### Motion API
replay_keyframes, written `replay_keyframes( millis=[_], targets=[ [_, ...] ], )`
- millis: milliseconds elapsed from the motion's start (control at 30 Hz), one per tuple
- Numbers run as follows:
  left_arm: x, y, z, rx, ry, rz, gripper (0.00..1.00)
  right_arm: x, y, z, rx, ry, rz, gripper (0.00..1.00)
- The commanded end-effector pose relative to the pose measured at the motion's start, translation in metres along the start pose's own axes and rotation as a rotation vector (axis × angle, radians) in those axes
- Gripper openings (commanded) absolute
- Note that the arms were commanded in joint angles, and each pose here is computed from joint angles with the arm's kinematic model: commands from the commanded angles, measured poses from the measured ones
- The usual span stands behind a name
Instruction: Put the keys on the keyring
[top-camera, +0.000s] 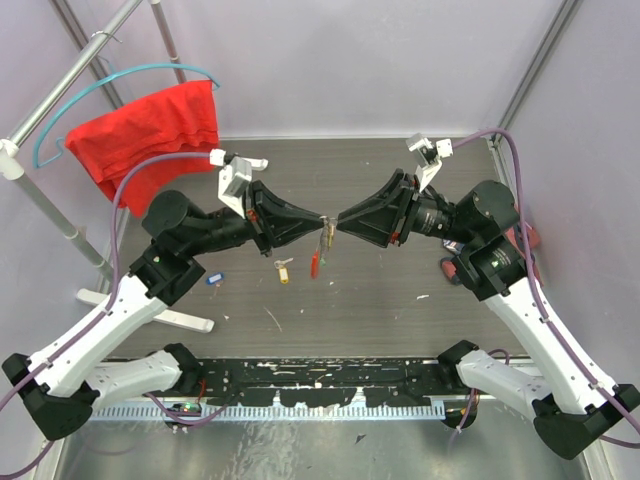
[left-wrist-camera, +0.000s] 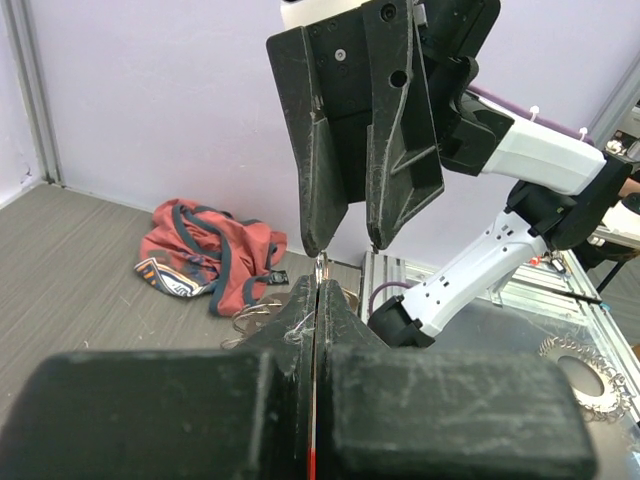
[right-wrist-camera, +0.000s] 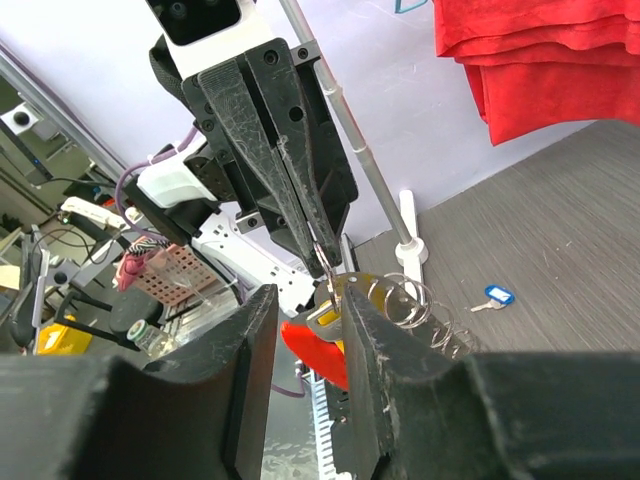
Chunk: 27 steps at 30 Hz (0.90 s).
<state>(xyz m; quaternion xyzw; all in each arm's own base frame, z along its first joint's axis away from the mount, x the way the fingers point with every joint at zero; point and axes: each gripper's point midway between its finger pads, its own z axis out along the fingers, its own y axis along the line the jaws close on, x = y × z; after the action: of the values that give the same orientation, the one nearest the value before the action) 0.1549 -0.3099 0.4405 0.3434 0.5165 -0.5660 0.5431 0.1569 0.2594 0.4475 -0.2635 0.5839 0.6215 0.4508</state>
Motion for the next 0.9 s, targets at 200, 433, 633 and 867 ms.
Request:
replay_keyframes(
  millis=[200,433,633,867],
  targets=[
    [-0.0171,-0.0096,0.0036,0.046,-0.05,0.029,0.0,-0.0073,0.0089,0.0008,-0.036,-0.01,-0.009,0.3],
    [-0.0181,-0.0102,0.0032,0.046,-0.052,0.031,0.0,-0.0032,0.0053,0.0005,-0.026,0.0,0.0,0.28],
    [-0.0179,-0.0101,0.0033,0.047,-0.052,0.031,0.0,-0.0029,0.005,0.001,-0.026,0.002,0.005,0.19],
    [-0.0191,-0.0105,0.0029,0.045,-0.056,0.033,0.0,0.0008,0.0011,0.0017,-0.019,0.011,0.019,0.29]
  ],
)
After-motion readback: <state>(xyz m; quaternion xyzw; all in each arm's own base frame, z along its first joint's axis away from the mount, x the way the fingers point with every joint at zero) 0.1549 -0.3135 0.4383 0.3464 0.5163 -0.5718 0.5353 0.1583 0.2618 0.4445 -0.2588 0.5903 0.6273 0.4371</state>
